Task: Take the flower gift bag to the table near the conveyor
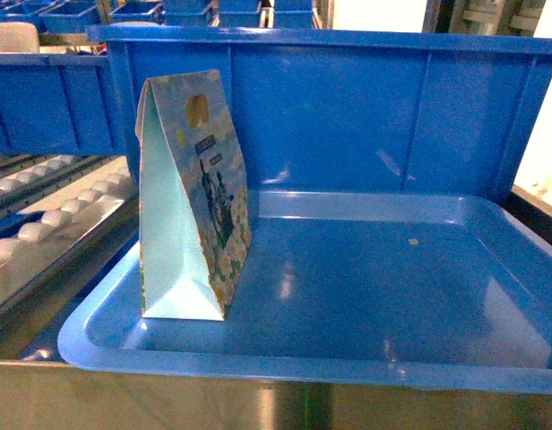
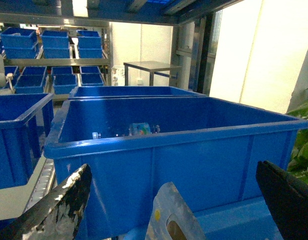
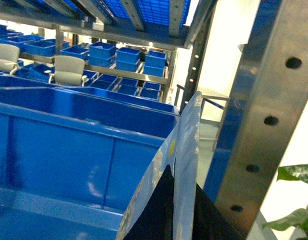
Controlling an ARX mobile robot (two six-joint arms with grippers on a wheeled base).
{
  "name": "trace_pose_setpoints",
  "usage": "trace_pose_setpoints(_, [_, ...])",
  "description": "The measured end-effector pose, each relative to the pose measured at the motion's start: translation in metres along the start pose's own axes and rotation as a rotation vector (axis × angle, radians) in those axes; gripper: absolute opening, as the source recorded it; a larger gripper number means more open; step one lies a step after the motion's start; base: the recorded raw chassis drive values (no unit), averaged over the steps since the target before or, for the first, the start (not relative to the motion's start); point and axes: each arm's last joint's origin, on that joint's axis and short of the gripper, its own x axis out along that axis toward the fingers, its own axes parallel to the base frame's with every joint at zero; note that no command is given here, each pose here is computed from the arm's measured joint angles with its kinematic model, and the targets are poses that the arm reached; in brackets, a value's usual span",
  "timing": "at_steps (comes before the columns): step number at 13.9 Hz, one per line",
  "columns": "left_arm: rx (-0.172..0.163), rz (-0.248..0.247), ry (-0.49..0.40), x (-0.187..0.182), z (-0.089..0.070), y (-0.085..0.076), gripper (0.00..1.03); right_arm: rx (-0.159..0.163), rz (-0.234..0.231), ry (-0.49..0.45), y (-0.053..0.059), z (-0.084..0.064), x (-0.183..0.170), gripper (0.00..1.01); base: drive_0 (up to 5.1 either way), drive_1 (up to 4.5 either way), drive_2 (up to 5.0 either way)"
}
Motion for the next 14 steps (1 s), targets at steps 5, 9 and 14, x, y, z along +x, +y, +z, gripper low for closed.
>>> trace_pose_setpoints(5, [0.0,0.0,0.0,0.0,0.0,0.0,0.98,-0.01,-0.081,-0.005,-0.013,-0.014,-0.03,0.03,0.0,0.0,0.0])
trace_pose_setpoints(9, [0.0,0.0,0.0,0.0,0.0,0.0,0.98,-0.013,-0.123,0.006,-0.016,-0.017,-0.032,0.03,0.0,0.0,0.0])
trace_pose_setpoints(14, [-0.016,-0.031,0.04,0.023,0.009,-0.025,0.98,-0.013,-0.123,0.006,-0.016,-0.017,-0.032,0.03,0.0,0.0,0.0])
